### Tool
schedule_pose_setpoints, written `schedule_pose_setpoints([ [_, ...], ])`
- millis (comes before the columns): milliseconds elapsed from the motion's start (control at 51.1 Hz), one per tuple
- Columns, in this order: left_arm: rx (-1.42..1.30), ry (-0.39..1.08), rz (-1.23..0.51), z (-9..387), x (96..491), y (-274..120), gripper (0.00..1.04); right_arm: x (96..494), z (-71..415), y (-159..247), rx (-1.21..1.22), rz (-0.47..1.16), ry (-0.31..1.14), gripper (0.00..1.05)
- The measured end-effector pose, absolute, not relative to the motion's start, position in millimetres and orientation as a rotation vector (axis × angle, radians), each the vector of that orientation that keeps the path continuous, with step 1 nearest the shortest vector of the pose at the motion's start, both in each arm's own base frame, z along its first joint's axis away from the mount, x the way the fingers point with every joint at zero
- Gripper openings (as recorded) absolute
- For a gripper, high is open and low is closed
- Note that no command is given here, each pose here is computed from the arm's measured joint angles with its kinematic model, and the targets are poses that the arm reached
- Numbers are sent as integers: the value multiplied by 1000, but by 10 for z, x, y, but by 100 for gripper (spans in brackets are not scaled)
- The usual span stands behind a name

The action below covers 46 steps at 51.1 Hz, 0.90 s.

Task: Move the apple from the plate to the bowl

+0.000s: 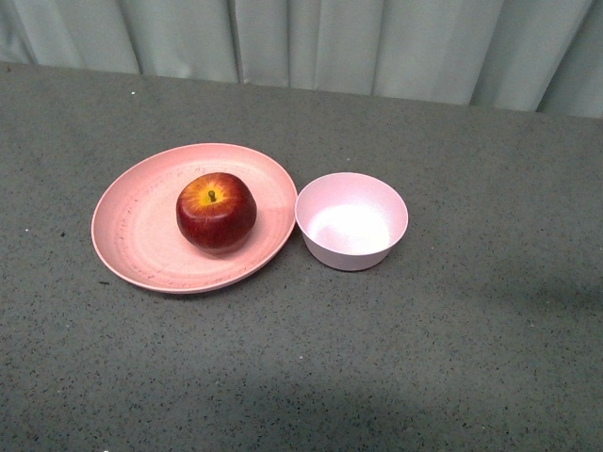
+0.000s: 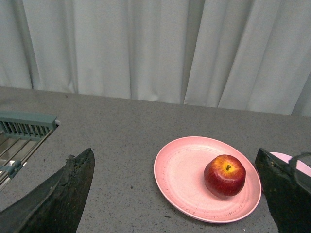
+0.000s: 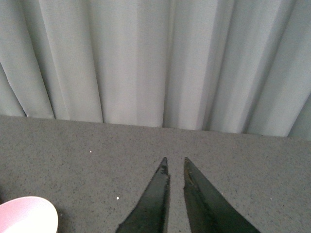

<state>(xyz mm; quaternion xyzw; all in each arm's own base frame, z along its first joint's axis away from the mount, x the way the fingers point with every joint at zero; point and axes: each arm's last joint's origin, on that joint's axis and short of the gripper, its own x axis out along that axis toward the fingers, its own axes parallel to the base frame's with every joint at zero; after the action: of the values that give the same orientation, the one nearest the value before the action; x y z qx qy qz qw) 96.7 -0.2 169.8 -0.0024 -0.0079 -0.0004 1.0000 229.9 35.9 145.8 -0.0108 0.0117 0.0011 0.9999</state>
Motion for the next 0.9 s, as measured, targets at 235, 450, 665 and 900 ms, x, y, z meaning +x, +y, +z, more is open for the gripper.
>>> schedule_pose_setpoints([
  [235,-5,-17,-4,1699,967,-3,98,1911,1604,149,-15,29,39,1],
  [450,-4,-19,-1,1701,965,-2,98,1468,1590,2,-10,-3,30,1],
  [665,-4,-18,-2,1700,966,-2,98,1375,1629,2,-10,0,17,1],
  [900,-4,-18,-2,1700,966,-2,98,1274,1671,2,-10,0,-1,1],
])
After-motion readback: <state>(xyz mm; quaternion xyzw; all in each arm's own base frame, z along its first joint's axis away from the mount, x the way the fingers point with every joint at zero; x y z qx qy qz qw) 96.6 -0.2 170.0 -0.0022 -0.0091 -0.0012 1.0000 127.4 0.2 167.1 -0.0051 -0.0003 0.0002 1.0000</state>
